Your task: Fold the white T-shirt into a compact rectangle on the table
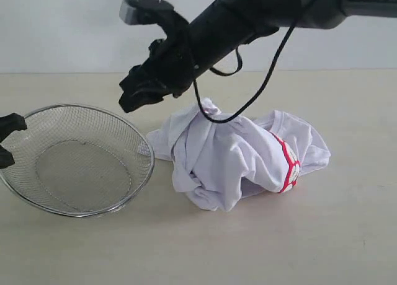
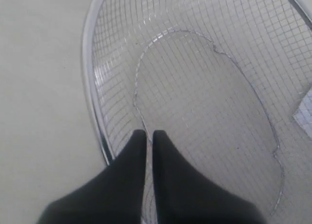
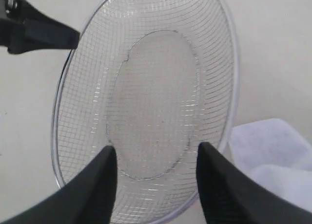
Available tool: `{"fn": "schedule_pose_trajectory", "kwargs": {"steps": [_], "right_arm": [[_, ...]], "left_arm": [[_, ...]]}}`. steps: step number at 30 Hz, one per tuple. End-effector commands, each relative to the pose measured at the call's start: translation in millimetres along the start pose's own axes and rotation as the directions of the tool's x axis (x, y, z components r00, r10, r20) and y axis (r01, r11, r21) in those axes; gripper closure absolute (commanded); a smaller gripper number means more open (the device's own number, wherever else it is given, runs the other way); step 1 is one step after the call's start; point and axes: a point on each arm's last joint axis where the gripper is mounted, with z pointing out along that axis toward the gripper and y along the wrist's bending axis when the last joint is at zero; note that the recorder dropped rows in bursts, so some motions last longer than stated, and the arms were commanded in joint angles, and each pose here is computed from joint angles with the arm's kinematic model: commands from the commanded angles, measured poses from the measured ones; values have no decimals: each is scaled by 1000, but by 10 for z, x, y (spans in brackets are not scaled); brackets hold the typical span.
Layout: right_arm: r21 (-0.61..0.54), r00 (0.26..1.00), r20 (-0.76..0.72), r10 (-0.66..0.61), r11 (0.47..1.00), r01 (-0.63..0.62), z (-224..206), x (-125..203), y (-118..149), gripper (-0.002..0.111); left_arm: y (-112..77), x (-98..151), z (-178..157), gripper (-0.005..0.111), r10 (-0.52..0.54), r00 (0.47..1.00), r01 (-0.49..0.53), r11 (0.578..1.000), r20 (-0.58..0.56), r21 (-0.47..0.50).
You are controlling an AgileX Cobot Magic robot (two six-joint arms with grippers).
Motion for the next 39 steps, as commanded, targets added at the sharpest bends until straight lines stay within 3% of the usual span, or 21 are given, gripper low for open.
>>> {"fn": "schedule_pose_trajectory", "kwargs": {"steps": [1, 5, 11, 16, 20, 30, 33, 39], "right_arm": [[97, 1000, 6, -1, 995, 0, -271, -39, -137, 64], [99, 1000, -8, 14, 995, -14, -313, -4, -204, 64], [101, 1000, -6, 13, 995, -12, -316, -4, -208, 64], [102, 1000, -7, 18, 995, -18, -316, -4, -209, 64], [97, 1000, -13, 26, 995, -25, -315, 3, -205, 64], [97, 999, -14, 35, 995, -33, -315, 4, -205, 64], [102, 999, -8, 34, 994, -33, -316, -1, -210, 64], [87, 999, -21, 40, 996, -39, -315, 11, -195, 64]], "left_arm": [[0, 60, -116, 102, 8, 1000, -8, 1000, -6, 7], [18, 125, -234, 102, -27, 999, 27, 1000, 43, 15], [58, 257, -124, 102, -60, 997, 61, 998, -53, 5], [-95, 315, -11, 102, -111, 992, 114, 992, -61, 54], [-220, 350, 16, 102, -81, 996, 84, 993, -41, 83], [-307, 427, 4, 102, -92, 988, 110, 983, -123, 149], [-303, 408, 17, 102, -119, 987, 134, 980, -106, 146], [-327, 592, 376, 102, -102, 977, 117, 990, -189, 72]]}}
